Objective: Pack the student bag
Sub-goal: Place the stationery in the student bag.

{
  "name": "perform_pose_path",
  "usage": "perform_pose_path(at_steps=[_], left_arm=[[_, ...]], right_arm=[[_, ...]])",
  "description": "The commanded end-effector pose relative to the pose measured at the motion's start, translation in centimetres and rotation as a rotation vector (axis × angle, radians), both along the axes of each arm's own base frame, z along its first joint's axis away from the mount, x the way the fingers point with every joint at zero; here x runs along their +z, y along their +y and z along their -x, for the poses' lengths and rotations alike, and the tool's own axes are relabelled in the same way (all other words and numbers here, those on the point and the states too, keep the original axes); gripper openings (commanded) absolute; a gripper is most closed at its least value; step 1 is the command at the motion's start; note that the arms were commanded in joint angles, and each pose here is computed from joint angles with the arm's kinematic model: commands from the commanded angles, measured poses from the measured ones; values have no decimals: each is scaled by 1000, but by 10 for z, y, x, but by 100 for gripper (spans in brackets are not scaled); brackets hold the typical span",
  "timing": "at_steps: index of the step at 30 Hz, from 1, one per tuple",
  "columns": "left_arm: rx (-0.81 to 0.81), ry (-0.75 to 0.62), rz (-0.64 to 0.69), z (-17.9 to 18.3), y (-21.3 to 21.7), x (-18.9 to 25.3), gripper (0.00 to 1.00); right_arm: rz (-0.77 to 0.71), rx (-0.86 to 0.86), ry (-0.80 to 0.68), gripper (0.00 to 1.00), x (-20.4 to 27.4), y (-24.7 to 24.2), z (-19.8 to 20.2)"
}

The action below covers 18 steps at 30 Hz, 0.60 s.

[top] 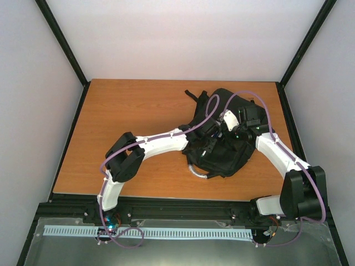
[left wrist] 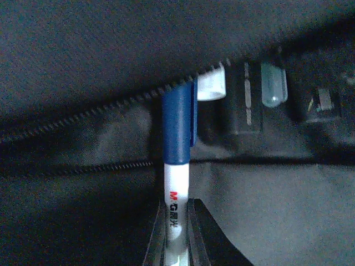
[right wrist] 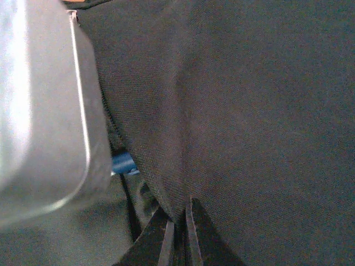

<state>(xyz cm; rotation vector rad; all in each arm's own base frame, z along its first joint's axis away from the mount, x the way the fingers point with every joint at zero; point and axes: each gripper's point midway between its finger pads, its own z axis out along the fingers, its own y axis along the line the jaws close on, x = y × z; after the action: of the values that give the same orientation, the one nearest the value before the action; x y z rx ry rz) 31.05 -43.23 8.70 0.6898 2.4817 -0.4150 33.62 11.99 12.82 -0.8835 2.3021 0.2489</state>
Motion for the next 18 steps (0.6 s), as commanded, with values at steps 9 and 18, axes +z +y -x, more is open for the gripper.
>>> perform_pose_path(at_steps=[9, 18], left_arm=[[48, -56, 87, -6, 19, 45, 42], [-45, 42, 103, 50, 57, 44, 60]], right_arm=[[-34, 29, -27, 3, 16, 8, -2], [-39, 38, -21, 3, 14, 9, -1]])
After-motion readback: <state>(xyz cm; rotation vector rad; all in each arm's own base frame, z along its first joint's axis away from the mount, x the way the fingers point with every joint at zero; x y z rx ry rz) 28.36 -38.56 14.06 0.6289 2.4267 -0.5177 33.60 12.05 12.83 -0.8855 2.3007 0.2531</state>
